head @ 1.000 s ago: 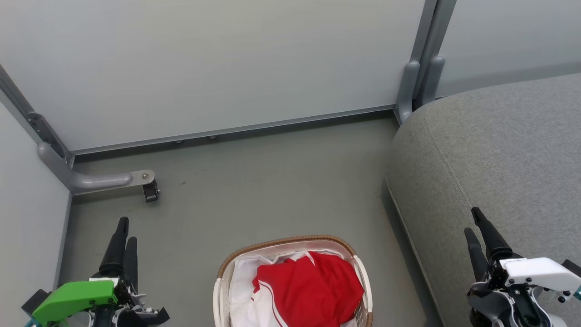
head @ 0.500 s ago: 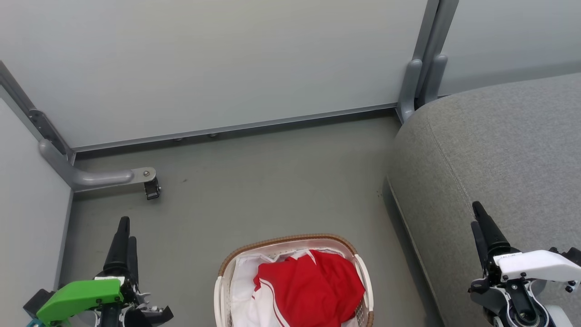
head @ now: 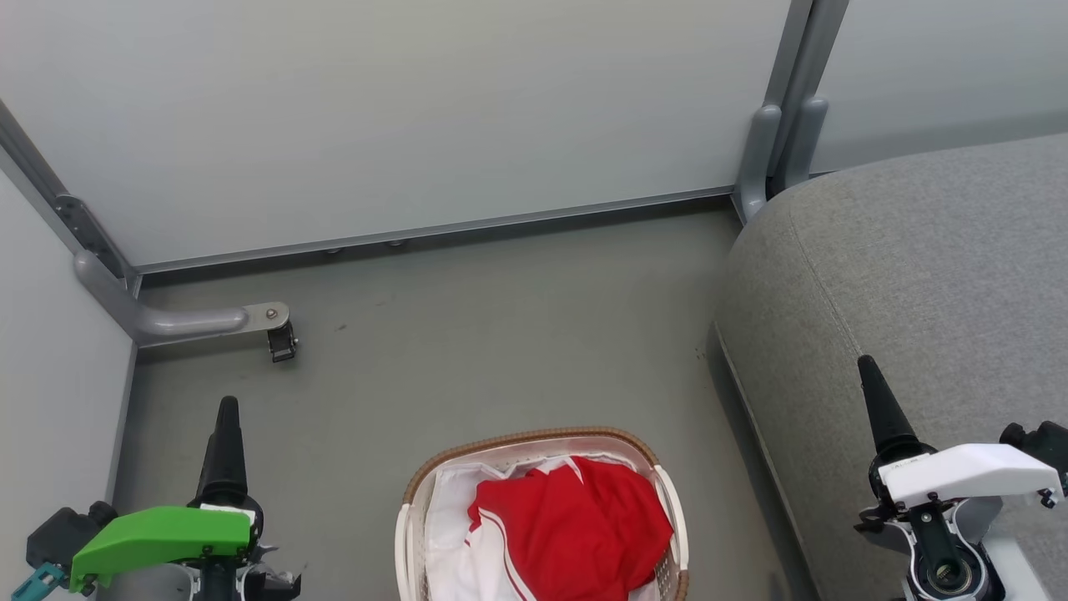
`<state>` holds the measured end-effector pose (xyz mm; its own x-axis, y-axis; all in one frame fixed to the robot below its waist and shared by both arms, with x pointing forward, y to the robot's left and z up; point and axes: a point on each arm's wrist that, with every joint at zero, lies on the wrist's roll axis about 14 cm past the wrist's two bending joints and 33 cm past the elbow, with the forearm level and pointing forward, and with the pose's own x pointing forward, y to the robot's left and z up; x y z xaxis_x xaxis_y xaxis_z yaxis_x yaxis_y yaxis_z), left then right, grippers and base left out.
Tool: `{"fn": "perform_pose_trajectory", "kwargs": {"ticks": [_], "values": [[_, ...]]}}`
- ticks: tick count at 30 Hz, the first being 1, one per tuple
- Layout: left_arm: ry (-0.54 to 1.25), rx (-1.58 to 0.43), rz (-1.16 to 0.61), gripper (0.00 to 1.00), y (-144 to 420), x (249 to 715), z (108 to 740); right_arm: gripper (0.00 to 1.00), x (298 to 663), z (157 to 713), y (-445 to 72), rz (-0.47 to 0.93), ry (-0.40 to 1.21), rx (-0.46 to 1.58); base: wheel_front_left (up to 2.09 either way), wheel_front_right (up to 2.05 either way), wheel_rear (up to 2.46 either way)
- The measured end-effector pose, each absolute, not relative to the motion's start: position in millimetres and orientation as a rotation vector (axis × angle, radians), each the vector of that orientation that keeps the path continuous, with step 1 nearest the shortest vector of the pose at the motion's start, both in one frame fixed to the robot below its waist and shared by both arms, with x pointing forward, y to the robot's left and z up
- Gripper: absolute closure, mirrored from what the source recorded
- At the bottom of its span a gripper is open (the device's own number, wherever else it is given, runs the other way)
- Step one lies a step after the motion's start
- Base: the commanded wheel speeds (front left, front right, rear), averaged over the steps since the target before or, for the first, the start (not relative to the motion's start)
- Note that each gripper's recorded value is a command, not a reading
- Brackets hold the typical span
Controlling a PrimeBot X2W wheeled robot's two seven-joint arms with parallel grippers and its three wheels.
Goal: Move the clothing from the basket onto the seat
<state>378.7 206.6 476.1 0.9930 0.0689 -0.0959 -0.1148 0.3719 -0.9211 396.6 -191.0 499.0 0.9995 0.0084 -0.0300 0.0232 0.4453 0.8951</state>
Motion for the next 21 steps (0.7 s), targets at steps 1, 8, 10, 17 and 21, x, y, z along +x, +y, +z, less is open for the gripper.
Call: {"fn": "perform_pose_trajectory", "kwargs": {"ticks": [1, 8, 10, 17, 21], "values": [[0.045, -1.159, 0.117, 0.0, 207, 379, 476, 0.0, 397, 499, -190, -0.005, 0.033, 1.087, 0.0, 0.0, 0.0], [0.066, -0.962, 0.104, 0.0, 205, 378, 473, 0.0, 400, 501, -181, 0.027, 0.036, 0.947, 0.0, 0.0, 0.0], [0.074, -0.907, 0.096, 0.0, 203, 378, 471, 0.0, 400, 501, -180, 0.034, 0.038, 0.908, 0.0, 0.0, 0.0], [0.099, -0.754, 0.062, 0.0, 194, 377, 467, 0.0, 402, 499, -178, 0.042, 0.036, 0.785, 0.0, 0.0, 0.0], [0.112, -0.689, 0.052, 0.0, 191, 376, 463, 0.0, 403, 495, -177, 0.042, 0.043, 0.717, 0.0, 0.0, 0.0]]}}
